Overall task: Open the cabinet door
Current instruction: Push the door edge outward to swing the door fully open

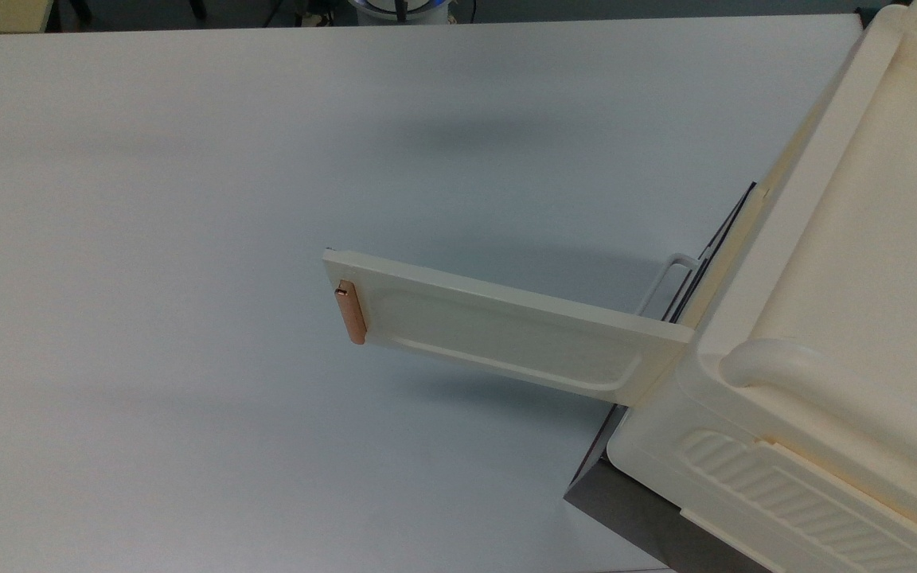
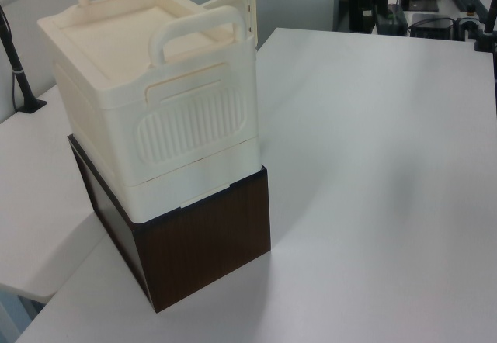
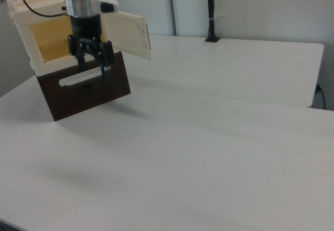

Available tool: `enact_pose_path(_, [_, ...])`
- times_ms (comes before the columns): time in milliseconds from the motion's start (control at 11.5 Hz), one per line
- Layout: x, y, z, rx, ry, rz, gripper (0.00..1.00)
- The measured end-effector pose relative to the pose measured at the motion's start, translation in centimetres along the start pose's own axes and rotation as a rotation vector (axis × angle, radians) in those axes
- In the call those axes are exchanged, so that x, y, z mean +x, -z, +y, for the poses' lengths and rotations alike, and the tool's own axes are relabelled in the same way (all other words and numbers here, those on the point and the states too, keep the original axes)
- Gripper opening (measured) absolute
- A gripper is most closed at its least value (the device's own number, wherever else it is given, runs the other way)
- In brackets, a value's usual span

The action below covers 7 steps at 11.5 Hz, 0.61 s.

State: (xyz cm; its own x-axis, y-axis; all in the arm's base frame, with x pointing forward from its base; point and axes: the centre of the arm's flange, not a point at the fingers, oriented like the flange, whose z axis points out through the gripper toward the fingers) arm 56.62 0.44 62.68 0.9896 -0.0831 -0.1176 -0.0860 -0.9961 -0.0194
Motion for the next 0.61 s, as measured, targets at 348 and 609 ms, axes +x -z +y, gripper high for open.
enact_pose_path(348, [1.1,-0.2,1.5,-0.007,-0.047,0.062,1.0])
enact_pose_path(609, [1.6,-0.8,0.8,-0.037,-0.033,0.074,1.0])
